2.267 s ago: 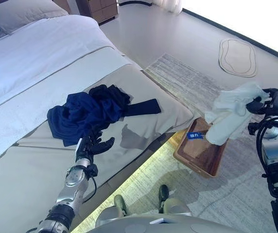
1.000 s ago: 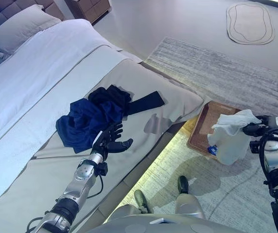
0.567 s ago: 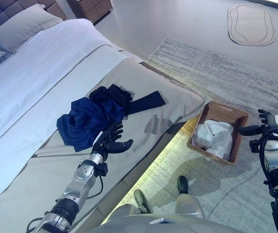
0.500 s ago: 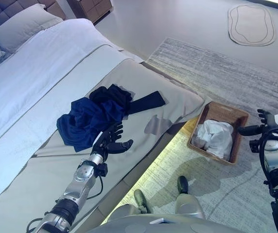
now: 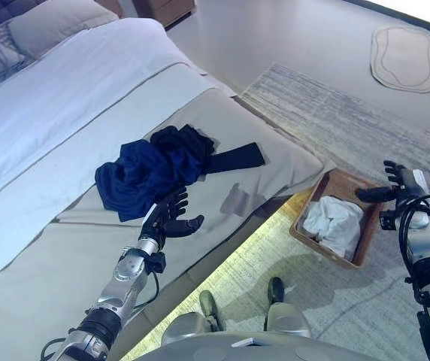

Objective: Pick up the clothes from the bed and place them into the basket

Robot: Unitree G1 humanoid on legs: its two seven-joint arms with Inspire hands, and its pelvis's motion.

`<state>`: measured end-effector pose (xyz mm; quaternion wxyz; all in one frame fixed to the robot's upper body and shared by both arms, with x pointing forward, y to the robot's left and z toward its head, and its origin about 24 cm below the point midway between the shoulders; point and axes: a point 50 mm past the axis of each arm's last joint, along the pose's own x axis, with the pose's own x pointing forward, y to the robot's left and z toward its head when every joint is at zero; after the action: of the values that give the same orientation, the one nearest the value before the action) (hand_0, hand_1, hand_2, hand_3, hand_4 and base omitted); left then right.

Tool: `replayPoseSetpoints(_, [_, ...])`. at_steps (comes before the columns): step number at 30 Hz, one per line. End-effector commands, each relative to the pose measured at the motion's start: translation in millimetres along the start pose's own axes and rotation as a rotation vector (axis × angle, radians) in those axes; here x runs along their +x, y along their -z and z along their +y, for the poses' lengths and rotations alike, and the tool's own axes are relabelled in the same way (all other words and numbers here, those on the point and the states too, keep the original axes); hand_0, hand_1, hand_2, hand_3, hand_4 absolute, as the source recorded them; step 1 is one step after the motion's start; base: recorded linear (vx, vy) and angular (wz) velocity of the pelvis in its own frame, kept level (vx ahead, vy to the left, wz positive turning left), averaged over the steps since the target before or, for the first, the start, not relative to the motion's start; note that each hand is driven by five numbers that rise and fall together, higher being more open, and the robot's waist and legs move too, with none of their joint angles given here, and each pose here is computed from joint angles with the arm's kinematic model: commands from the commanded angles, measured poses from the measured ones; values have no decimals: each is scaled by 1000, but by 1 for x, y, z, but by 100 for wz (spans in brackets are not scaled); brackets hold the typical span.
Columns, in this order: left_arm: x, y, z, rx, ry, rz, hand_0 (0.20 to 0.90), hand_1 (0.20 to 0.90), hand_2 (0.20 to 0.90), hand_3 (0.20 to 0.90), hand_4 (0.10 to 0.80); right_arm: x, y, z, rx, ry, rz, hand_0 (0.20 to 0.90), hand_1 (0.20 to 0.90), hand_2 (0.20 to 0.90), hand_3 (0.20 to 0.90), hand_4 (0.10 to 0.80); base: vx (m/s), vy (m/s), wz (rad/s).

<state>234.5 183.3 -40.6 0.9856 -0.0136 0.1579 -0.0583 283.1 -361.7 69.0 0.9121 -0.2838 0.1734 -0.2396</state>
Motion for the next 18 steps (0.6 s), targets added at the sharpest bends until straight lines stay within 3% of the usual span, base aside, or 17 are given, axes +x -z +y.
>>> replayPoseSetpoints(1, [1,-30,19,34,-93,-169,900,900,900,900,800,4,-79,8,74,24,-320,900,900,900,900,800,6,37,19])
replayPoseSetpoints(10, [-1,-24,32,59,-210,-139,900,900,900,900,800,-13,-128,29,66,107,-570,900,900,900,900,800,21,60,52])
replayPoseSetpoints(18, [-14,-24,54,99,-278,-119,900,900,900,900,800,-19,-150,47,-4,104,-634,900,900,900,900,800,113,45,37])
